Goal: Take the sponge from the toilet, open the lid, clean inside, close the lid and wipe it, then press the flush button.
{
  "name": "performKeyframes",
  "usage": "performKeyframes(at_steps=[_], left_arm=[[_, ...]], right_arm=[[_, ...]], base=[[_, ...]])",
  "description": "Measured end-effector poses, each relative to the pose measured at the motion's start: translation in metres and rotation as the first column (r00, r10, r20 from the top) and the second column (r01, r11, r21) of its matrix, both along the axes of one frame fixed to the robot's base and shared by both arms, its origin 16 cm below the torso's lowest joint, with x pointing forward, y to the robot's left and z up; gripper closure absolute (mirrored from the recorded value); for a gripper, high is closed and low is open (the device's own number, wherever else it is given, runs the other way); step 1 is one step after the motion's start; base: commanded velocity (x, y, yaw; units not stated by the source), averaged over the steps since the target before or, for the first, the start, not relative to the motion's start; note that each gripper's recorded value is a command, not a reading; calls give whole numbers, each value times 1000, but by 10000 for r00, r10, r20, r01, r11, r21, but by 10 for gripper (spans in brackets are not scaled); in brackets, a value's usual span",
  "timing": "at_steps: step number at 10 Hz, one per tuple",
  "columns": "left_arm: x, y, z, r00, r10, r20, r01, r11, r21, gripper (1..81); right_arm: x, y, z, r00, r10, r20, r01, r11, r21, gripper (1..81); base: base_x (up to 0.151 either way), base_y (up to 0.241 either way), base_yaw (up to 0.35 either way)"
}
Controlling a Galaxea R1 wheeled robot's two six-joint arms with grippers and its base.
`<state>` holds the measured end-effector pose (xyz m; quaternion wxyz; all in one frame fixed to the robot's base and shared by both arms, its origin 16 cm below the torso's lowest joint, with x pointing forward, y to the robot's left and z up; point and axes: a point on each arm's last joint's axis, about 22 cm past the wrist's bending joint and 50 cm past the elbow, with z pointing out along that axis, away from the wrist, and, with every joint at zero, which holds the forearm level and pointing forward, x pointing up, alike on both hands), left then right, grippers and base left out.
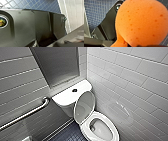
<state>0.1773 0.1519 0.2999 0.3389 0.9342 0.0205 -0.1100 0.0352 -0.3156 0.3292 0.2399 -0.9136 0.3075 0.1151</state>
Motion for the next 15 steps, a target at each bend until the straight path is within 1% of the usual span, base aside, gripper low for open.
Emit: performKeyframes(at_steps=[1,3,4,5,6,7,8,9,10,11,12,13,14,15], left_arm=[[19,-1,2,9999,105,126,-105,9999,-77,10],[50,-6,9,9987,519,-5,-519,9983,-256,10],[70,-1,10,9972,745,-19,-745,9970,-203,10],[96,7,10,9957,931,-3,-931,9956,-106,10],[123,13,12,9931,1173,29,-1173,9931,-57,10],[144,18,15,9904,1384,51,-1384,9904,-37,10],[163,21,19,9870,1608,22,-1608,9870,-33,10],[183,24,22,9833,1822,18,-1822,9833,-36,10],[208,26,27,9791,2033,66,-2032,9791,-68,10],[239,29,34,9737,2270,216,-2267,9739,-121,10],[272,31,42,9678,2482,420,-2476,9687,-199,10],[304,32,51,9604,2726,577,-2713,9620,-307,10],[330,31,61,9516,3009,618,-2987,9534,-436,10],[360,29,73,9365,3469,519,-3437,9371,-614,10]], right_arm=[[-13,4,-6,9999,157,-72,-157,9998,-99,811],[-41,10,-17,9986,389,-350,-403,9983,-415,811],[-57,11,-20,9974,485,-526,-517,9968,-617,811],[-71,11,-25,9957,605,-697,-666,9938,-891,811],[-79,15,-32,9943,762,-747,-848,9891,-1201,811],[-83,23,-36,9940,843,-702,-930,9869,-1316,811],[-96,41,-36,9922,1032,-700,-1125,9830,-1450,811],[-109,38,-35,9861,1407,-885,-1541,9734,-1695,811],[-115,22,-34,9769,1885,-1005,-2057,9570,-2045,811],[-114,10,-34,9732,2060,-1020,-2246,9468,-2304,811],[-111,15,-33,9752,1969,-1006,-2153,9494,-2287,811],[-108,34,-31,9796,1773,-946,-1933,9598,-2034,811],[-104,55,-28,9819,1706,-828,-1825,9688,-1677,811],[-101,65,-25,9798,1866,-719,-1951,9710,-1382,811]], base=[[0,0,0],[0,0,0],[0,0,0],[0,0,0],[0,0,0],[0,0,0],[0,0,0],[0,0,0],[0,0,0],[0,0,0],[0,0,0],[0,0,0],[0,0,0],[0,0,0]])
